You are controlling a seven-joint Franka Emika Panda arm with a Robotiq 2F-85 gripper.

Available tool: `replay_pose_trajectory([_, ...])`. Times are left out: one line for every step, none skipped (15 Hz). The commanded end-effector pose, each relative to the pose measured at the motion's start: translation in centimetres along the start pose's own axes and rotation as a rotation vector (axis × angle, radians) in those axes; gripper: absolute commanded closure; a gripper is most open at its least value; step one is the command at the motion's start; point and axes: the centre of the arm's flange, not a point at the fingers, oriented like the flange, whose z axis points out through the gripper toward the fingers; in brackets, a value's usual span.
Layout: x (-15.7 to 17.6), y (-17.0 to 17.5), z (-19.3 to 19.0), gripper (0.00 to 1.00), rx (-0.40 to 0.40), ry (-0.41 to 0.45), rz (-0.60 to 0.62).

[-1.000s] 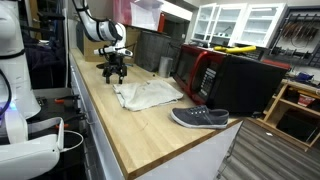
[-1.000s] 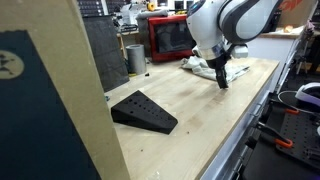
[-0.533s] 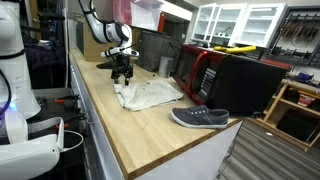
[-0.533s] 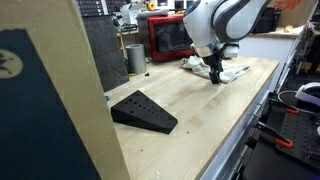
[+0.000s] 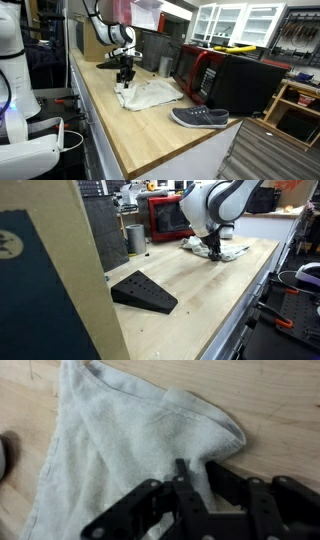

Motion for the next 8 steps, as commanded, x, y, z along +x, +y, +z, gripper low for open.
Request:
replay_pose_trajectory([-0.6, -0.5, -2.0, 1.0, -0.01, -0.016, -0.007])
replay_pose_trajectory([-1.0, -0.9, -2.8, 1.0, -0.005, -0.015, -0.022])
replay_pose_trajectory([-1.3, -1.3, -3.5, 1.0, -0.002, -0.014, -0.036])
replay_pose_trajectory([-1.7, -1.9, -4.3, 1.0, 0.005, -0.012, -0.051])
replay_pose_trajectory([-2.0, -2.7, -5.2, 0.99, 0.012, -0.011, -0.067])
replay_pose_trajectory([-2.3, -3.4, -6.0, 0.99, 0.018, -0.006, -0.086])
replay_pose_trajectory([-2.6, -4.3, -6.8, 0.99, 0.02, -0.003, -0.105])
replay_pose_trajectory([-3.0, -5.1, -7.5, 0.99, 0.023, -0.002, -0.125])
